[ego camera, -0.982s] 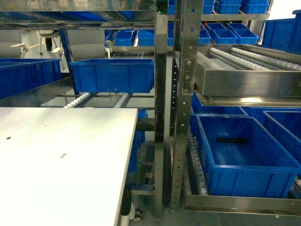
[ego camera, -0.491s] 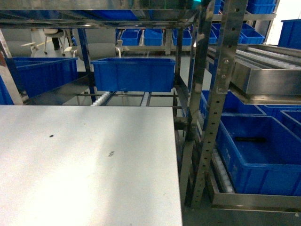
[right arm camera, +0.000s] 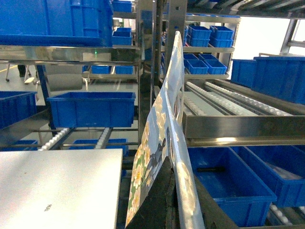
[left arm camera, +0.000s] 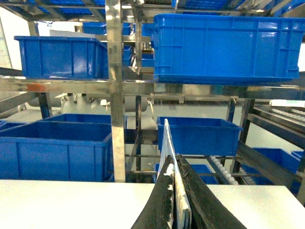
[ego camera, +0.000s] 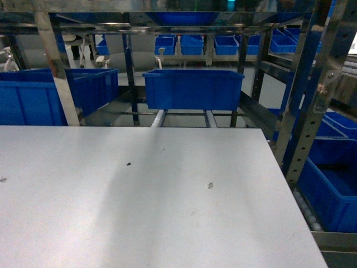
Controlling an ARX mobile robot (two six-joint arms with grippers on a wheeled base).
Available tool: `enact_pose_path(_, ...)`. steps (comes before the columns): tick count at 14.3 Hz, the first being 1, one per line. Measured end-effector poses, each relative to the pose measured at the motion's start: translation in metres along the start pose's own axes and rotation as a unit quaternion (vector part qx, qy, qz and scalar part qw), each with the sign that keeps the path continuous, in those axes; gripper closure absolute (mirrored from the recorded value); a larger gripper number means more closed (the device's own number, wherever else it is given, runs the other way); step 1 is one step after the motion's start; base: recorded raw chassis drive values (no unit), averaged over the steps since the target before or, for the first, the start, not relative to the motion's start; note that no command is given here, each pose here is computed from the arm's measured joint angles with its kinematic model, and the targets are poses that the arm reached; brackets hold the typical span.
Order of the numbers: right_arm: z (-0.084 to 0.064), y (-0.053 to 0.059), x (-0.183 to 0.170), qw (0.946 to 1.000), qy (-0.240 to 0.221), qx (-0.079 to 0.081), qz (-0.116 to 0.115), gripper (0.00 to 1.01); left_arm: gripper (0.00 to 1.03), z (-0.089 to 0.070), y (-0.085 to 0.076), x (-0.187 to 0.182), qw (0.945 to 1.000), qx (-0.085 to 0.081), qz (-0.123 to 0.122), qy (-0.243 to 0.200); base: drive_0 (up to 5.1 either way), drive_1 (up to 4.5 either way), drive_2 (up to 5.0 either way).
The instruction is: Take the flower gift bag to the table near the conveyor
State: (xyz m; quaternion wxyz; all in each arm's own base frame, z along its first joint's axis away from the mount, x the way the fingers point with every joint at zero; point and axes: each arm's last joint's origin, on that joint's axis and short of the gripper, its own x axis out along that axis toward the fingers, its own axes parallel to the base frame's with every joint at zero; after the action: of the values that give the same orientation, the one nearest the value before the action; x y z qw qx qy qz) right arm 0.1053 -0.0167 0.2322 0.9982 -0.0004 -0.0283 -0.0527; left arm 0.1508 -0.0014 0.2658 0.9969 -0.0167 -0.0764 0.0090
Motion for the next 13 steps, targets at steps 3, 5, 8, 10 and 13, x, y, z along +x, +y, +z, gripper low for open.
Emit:
enact_pose_path(3, 0.0002, 0.0000, 0.0000, 1.0000, -0.001, 0.000, 0.000, 0.99, 1.01, 0.0006, 0.0001, -0.0004, 1.0000, 0.000, 0.001, -0.002, -5.0, 2.45, 2.4)
enact_pose_path(5, 0.0004, 0.0000, 0.0000, 1.0000, -0.002, 0.000, 0.000, 0.99, 1.01, 0.0005, 0.0000, -0.0004, 1.0000, 0.000, 0.000, -0.002, -5.0, 2.45, 2.4)
enact_pose_path(8, 0.0007, 0.0000, 0.0000, 1.0000, -0.004, 0.000, 0.000, 0.99, 1.01, 0.0005, 0.0000, -0.0004, 1.0000, 0.000, 0.000, -0.002, -5.0, 2.45, 2.4)
enact_pose_path(10, 0.0001, 0.0000, 0.0000, 1.0000, -0.001, 0.000, 0.000, 0.99, 1.01, 0.0007, 0.0000, -0.0005, 1.0000, 0.000, 0.000, -0.002, -5.0, 2.45, 2.4)
enact_pose_path(13, 0.0001, 0.0000, 0.0000, 1.0000, -0.001, 0.000, 0.000, 0.99, 1.01, 0.0002, 0.0000, -0.0002, 1.0000, 0.000, 0.000, -0.001, -5.0, 2.45, 2.4)
